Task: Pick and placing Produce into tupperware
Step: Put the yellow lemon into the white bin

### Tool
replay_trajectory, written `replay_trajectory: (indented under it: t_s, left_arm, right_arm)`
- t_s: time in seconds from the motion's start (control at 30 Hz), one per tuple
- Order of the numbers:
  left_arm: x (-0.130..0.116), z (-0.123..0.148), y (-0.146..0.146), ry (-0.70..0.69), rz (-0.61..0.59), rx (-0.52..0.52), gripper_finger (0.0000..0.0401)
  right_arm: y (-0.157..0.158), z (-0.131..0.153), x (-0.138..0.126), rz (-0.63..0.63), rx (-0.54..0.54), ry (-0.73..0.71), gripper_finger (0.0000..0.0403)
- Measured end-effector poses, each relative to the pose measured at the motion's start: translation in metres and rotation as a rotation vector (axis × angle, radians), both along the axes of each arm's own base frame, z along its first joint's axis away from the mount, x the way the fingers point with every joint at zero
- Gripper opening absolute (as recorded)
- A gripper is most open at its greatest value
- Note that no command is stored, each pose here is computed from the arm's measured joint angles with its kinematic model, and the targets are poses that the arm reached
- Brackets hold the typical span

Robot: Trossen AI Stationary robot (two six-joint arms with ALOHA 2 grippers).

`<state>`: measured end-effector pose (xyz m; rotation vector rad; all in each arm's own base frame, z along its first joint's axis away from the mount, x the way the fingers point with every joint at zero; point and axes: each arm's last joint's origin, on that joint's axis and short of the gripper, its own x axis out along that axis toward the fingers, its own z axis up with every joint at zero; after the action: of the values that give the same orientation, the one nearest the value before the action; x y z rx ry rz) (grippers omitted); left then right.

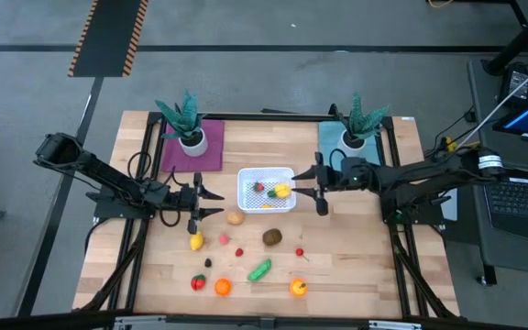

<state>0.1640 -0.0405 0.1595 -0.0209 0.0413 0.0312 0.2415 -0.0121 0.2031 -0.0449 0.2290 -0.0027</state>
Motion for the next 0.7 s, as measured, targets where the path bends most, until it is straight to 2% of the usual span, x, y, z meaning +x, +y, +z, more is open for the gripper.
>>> replay_trajectory:
  t_s: [0.2, 0.43, 0.53, 0.7]
  left_arm:
    - [0.0, 0.0, 0.0, 0.001, 0.002, -0.049, 0.0151]
    - [0.0, 0.0, 0.0, -0.001, -0.005, -0.036, 0.0154]
    - [0.0, 0.0, 0.0, -0.001, -0.005, -0.035, 0.0174]
    - [0.0, 0.0, 0.0, -0.001, 0.001, -0.034, 0.0235]
  right_arm:
    - [0.006, -0.002, 0.0, 0.026, 0.0, 0.009, 0.0163]
    - [0.013, -0.002, 0.0, 0.054, -0.002, 0.008, 0.0163]
    - [0.015, -0.002, 0.0, 0.061, -0.002, 0.008, 0.0163]
    - [0.015, -0.002, 0.0, 0.061, -0.002, 0.009, 0.0163]
